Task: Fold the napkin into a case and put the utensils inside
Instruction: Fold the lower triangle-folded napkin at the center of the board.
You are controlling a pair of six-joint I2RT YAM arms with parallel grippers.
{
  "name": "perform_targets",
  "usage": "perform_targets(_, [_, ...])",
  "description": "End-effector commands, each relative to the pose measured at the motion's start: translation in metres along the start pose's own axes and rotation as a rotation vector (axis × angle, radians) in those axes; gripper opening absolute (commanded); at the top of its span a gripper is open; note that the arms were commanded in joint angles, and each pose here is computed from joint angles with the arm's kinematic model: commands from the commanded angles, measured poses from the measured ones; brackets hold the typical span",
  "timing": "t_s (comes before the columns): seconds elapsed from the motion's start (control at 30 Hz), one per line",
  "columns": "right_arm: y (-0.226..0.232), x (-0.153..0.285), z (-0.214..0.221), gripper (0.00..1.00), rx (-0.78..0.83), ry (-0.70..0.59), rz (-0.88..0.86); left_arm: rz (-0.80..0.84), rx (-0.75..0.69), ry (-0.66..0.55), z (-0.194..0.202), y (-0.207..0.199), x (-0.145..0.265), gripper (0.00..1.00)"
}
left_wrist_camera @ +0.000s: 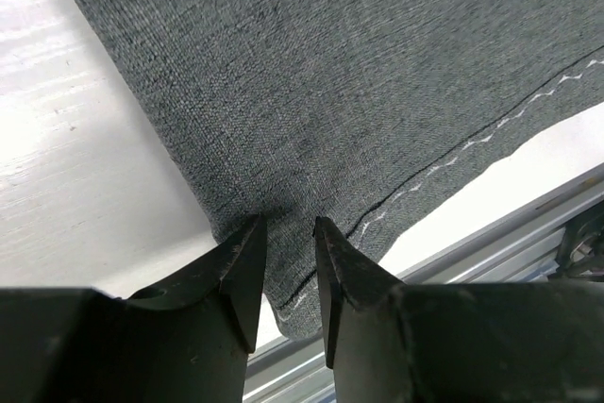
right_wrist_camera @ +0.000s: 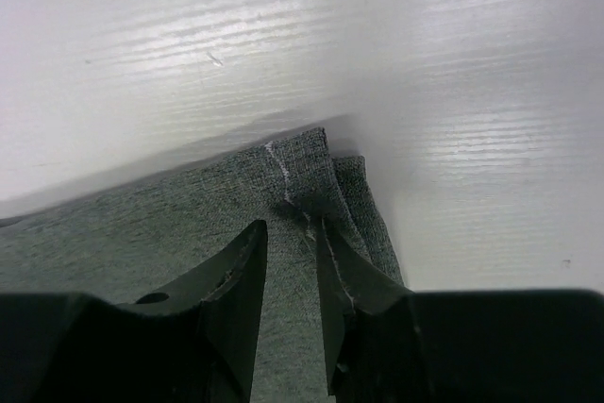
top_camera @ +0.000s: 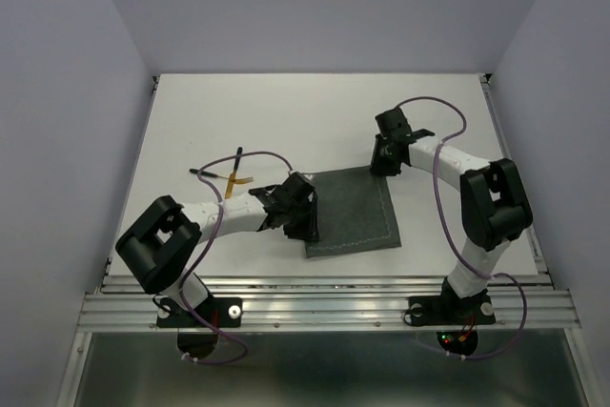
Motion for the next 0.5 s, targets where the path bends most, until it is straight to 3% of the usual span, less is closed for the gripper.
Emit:
perform_targets(0.0, [0.004,0.047,-0.045,0.34,-0.041,-0.151,-0.077,0.005,-0.071,-0.106,-0.039,-0.015,0.025,0.39])
perform_targets(0.13, [-0.035,0.047,-0.051,0.34,-0.112,-0.137,-0.039,0.013,-0.108,-0.171,-0.072,-0.031,0.044,0.40])
perform_targets(0.23, [-0.049,0.038,-0.042,0.42,-0.117,-0.085,-0.042,0.017,-0.127,-0.211,-0.099,-0.044,0.051,0.41])
perform_targets(0.3, [-0.048,0.029,-0.038,0.53,-0.089,-0.048,-0.049,0.026,-0.134,-0.228,-0.116,-0.052,0.048,0.41])
perform_targets(0.37, [-0.049,0.023,-0.037,0.53,-0.079,-0.035,-0.035,0.023,-0.131,-0.232,-0.126,-0.056,0.046,0.41])
perform_targets(0.47, [-0.057,0.015,-0.031,0.46,-0.079,-0.028,0.001,0.011,-0.109,-0.251,-0.147,-0.058,0.036,0.41])
Point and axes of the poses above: each gripper's point midway between its finger pads, its own x axis back along the fingers, its own y axis along the line the jaws close on, z = x × y, the point moved 4 cm from there along x, back along the fingers, and after that the axes turned 15 degrees about -x, right-handed, at the moved point
